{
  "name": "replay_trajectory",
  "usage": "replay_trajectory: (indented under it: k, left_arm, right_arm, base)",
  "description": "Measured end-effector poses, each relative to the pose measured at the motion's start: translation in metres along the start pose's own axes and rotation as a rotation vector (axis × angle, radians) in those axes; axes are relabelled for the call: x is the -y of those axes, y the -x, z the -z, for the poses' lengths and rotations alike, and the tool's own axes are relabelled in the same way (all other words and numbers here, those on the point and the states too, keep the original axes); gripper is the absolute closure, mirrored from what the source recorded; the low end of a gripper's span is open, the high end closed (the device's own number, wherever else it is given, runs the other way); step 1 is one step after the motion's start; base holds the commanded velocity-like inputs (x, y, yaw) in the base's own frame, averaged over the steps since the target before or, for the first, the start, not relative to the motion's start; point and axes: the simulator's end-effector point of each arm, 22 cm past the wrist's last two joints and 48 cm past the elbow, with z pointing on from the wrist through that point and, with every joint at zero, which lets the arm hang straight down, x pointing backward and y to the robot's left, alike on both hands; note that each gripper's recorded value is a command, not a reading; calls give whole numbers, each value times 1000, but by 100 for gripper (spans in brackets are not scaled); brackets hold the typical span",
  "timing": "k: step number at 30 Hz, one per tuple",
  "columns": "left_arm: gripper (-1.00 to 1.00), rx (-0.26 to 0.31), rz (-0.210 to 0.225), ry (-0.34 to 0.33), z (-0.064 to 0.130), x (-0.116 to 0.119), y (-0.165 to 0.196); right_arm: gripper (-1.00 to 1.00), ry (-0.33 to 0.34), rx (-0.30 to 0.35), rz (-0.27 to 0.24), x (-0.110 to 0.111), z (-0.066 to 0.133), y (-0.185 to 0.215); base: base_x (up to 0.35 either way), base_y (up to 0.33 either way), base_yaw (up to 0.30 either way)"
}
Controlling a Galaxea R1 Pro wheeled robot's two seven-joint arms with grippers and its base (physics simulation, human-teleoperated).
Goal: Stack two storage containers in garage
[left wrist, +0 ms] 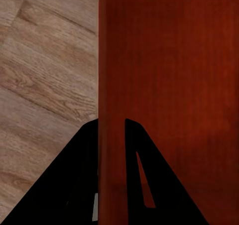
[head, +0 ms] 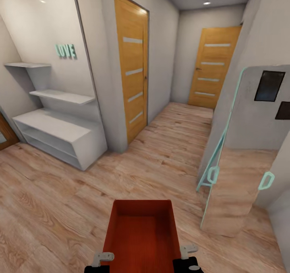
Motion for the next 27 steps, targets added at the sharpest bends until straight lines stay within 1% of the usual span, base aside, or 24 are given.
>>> replay_trajectory:
  k: [6,19,27]
  left_arm:
    - [100,-1,0,0,0,0,0]
    - [100,-1,0,0,0,0,0]
    - [100,0,0,0,0,0,0]
  right_arm:
    - [100,0,0,0,0,0,0]
    - [100,0,-1,1,0,0,0]
    - [100,0,-1,0,0,0,0]
  base:
    - [320,142,-75]
    - [320,145,-205]
    - [319,167,-58]
